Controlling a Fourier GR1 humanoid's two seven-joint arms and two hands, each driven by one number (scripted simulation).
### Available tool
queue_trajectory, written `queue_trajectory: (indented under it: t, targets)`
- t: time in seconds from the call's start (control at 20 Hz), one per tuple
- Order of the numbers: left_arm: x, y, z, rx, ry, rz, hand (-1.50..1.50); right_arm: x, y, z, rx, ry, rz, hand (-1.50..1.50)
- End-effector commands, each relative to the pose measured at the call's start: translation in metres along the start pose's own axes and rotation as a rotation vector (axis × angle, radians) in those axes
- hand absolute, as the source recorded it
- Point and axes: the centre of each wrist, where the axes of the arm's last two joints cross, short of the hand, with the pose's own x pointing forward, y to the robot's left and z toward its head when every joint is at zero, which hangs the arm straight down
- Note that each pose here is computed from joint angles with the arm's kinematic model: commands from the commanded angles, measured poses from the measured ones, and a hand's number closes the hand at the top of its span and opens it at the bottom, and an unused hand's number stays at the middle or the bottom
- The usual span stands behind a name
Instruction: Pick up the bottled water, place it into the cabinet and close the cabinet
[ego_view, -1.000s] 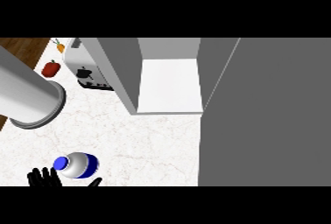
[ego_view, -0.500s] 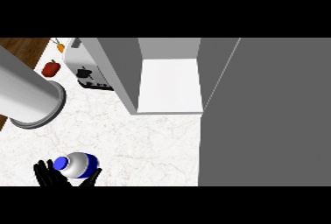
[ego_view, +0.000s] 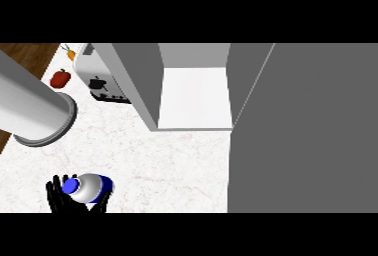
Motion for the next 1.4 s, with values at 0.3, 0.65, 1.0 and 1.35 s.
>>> queue_trajectory:
  t: [0.3, 0.65, 1.0, 1.35]
  targets:
    - [-0.003, -0.03, -0.013, -0.031, -0.082, 0.073, 1.5, 0.033, 0.013, -0.016, 0.028, -0.068, -0.001, -1.5]
    - [0.005, -0.034, -0.043, -0.015, -0.196, 0.027, 1.5, 0.02, 0.002, -0.013, 0.038, -0.071, 0.008, -1.5]
    - [-0.002, -0.089, -0.056, -0.564, 0.086, 0.022, 1.5, 0.011, 0.002, -0.009, 0.067, -0.062, -0.002, -1.5]
    - [0.026, -0.129, -0.063, -0.708, 0.121, 0.074, 1.5, 0.032, 0.004, -0.01, 0.017, -0.079, 0.02, -1.5]
